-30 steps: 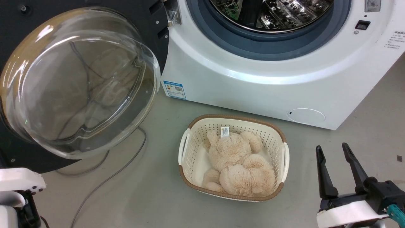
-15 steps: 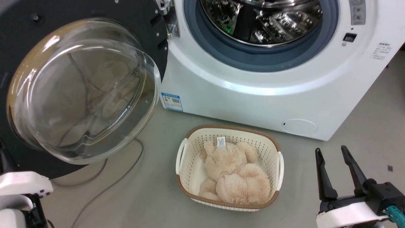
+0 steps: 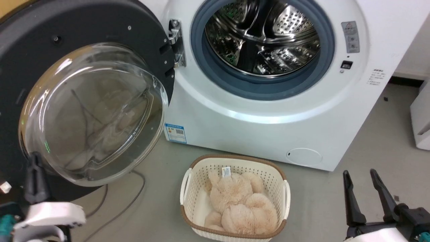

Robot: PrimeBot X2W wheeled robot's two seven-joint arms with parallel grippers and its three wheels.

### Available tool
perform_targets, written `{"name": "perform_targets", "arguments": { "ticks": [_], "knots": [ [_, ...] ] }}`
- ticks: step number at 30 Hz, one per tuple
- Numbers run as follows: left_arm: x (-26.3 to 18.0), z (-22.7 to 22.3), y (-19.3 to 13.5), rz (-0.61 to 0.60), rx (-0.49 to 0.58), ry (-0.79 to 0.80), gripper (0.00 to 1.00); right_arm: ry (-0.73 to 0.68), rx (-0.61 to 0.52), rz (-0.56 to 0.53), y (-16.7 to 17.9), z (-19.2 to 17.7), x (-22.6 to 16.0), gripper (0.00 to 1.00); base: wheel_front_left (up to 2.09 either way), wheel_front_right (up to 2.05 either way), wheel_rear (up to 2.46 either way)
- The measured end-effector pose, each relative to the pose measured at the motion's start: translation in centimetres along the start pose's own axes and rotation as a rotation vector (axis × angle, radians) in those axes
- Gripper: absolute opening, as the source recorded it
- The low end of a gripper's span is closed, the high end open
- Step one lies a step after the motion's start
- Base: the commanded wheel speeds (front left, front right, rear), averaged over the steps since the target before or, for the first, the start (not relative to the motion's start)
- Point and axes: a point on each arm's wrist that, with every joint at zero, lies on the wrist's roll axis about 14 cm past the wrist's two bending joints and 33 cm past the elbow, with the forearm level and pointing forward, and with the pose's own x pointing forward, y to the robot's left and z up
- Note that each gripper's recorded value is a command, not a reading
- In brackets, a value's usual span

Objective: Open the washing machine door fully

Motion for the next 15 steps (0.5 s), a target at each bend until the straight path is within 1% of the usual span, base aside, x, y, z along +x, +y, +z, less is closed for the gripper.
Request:
{"name": "perform_targets", "arguments": {
  "ticks": [6, 7, 15],
  "knots": [
    [-1.2, 0.6, -4.2, -0.127, -0.032, -0.022, 0.0, -0.017, -0.005, -0.033, -0.9, 0.8, -1.1, 1.0, 0.0, 0.0, 0.0],
    [-1.2, 0.9, -4.8, -0.141, -0.041, -0.031, 1.0, -0.021, -0.007, -0.04, -1.1, 0.9, -1.2, 1.0, 0.0, 0.0, 0.0],
    [-2.1, 0.5, -9.1, -0.281, -0.098, -0.014, 1.0, -0.037, -0.017, -0.085, -2.5, 1.6, -2.3, 1.0, 0.0, 0.0, 0.0]
  ]
}}
